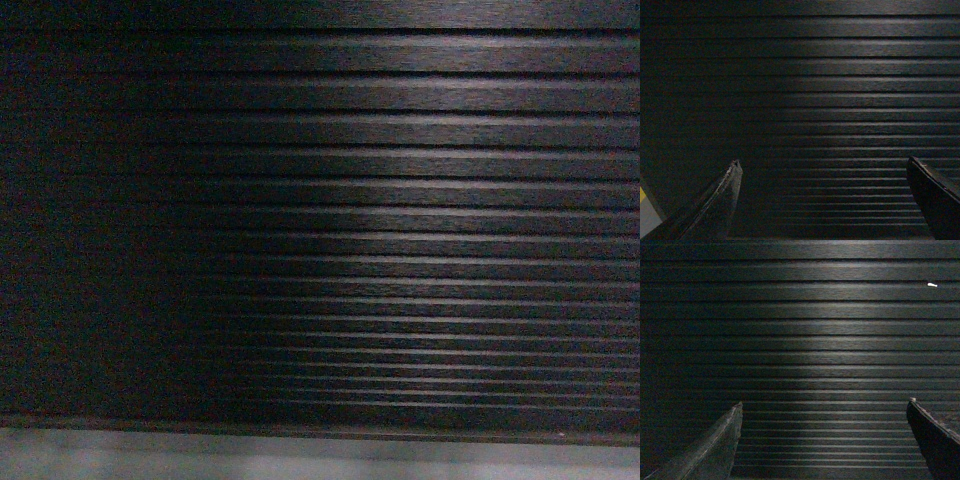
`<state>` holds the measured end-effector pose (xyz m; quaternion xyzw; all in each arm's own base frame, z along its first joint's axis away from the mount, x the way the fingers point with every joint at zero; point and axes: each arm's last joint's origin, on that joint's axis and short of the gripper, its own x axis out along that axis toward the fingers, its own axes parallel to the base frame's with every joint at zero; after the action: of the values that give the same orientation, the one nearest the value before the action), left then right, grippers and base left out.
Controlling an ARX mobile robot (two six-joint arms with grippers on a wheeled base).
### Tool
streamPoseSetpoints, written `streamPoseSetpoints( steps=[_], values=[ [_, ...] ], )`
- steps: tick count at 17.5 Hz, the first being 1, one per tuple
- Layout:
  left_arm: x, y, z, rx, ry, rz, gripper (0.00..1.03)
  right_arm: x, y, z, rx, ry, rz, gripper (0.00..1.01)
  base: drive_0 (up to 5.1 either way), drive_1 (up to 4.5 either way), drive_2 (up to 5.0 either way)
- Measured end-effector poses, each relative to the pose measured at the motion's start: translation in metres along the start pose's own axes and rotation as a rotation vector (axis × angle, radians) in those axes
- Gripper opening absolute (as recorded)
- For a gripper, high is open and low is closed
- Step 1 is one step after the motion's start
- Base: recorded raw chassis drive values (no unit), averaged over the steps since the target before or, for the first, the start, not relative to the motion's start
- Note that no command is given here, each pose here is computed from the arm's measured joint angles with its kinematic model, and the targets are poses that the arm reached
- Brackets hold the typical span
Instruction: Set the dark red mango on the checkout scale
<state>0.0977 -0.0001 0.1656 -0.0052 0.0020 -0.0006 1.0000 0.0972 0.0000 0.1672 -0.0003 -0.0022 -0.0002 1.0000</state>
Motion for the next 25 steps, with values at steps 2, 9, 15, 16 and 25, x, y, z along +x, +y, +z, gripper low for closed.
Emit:
streamPoseSetpoints(
  steps=[2,9,15,16,25],
  values=[
    [0.0,0.0,0.0,0.0,0.0,0.0,0.98,0.0,0.0,0.0,0.0,0.0,0.0,0.98,0.0,0.0,0.0],
    [0.0,0.0,-0.0003,0.0,0.003,0.001,0.98,0.0,0.0,-0.0001,0.0,0.002,0.0,0.98,0.0,0.0,0.0],
    [0.0,0.0,0.0,0.003,0.0,-0.001,0.98,0.0,0.0,0.0001,0.0,-0.002,-0.001,0.98,0.0,0.0,0.0],
    [0.0,0.0,0.0,0.003,0.0,0.001,0.98,0.0,0.0,0.0,0.0,0.0,0.001,0.98,0.0,0.0,0.0],
    [0.0,0.0,0.0,0.011,0.0,0.002,0.98,0.0,0.0,0.0,0.0,0.0,0.0,0.98,0.0,0.0,0.0]
  ],
)
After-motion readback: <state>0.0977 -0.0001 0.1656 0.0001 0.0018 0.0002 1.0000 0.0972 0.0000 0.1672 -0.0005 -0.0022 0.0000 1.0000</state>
